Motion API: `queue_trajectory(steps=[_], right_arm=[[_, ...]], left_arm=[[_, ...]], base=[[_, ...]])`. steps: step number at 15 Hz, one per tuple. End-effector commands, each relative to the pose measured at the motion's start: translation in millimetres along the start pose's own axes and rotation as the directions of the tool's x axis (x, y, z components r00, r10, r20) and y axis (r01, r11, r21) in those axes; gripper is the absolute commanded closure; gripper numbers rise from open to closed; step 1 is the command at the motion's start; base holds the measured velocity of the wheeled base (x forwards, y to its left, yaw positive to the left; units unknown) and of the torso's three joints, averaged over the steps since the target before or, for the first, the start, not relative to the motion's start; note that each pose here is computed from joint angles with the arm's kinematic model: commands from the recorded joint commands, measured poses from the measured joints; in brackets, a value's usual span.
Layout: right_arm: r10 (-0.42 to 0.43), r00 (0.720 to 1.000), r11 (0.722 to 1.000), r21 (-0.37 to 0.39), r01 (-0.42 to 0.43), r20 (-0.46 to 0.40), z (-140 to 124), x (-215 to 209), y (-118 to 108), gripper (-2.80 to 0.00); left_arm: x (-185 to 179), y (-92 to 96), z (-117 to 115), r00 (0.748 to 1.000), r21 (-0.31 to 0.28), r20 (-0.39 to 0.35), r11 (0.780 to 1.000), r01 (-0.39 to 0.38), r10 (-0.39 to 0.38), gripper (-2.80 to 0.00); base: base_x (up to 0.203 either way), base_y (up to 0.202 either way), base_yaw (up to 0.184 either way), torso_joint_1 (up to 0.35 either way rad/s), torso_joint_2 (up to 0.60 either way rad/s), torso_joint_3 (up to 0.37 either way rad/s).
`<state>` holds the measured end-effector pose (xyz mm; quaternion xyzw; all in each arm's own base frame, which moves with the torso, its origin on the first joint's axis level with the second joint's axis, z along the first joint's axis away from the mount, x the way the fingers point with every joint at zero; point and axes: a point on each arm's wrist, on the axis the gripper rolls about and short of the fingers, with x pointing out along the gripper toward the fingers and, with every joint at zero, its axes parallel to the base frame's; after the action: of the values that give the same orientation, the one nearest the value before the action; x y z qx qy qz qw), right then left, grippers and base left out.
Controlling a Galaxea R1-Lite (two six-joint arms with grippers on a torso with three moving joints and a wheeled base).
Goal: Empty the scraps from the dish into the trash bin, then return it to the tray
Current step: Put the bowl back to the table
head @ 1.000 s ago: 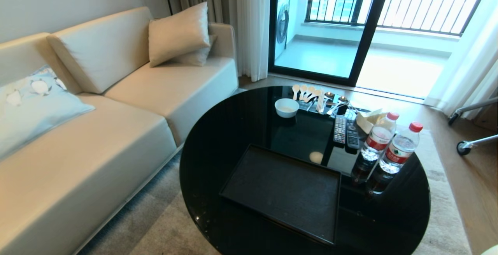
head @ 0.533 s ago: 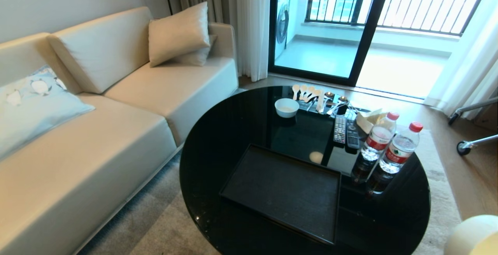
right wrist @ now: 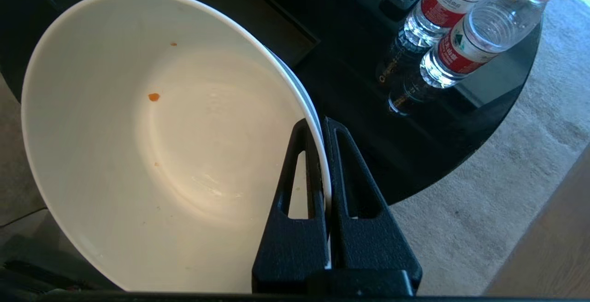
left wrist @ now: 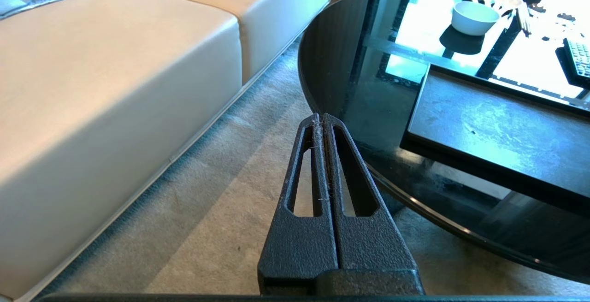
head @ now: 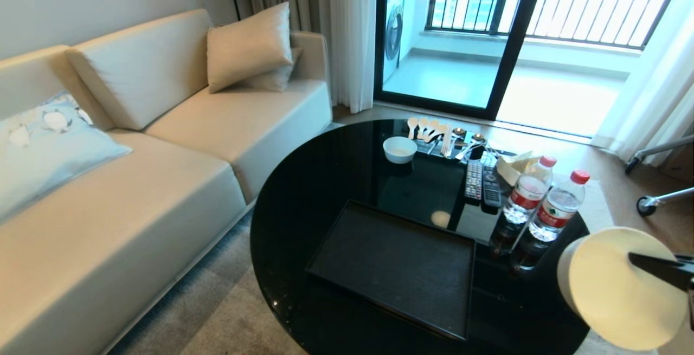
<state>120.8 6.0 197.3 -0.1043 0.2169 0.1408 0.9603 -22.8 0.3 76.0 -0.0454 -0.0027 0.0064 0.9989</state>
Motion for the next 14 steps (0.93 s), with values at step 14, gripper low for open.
queue_trajectory(steps=[14], right_arm=[[0.125, 0.923, 0.961, 0.274, -0.022, -0.364, 2, 224, 27, 0.0]], left_arm=[[0, 0.0, 0, 1.0, -0.001, 0.001, 1.0, -0.001, 0.001, 0.0]], base=[[0.0, 0.0, 0.0, 0.0, 0.0, 0.0]])
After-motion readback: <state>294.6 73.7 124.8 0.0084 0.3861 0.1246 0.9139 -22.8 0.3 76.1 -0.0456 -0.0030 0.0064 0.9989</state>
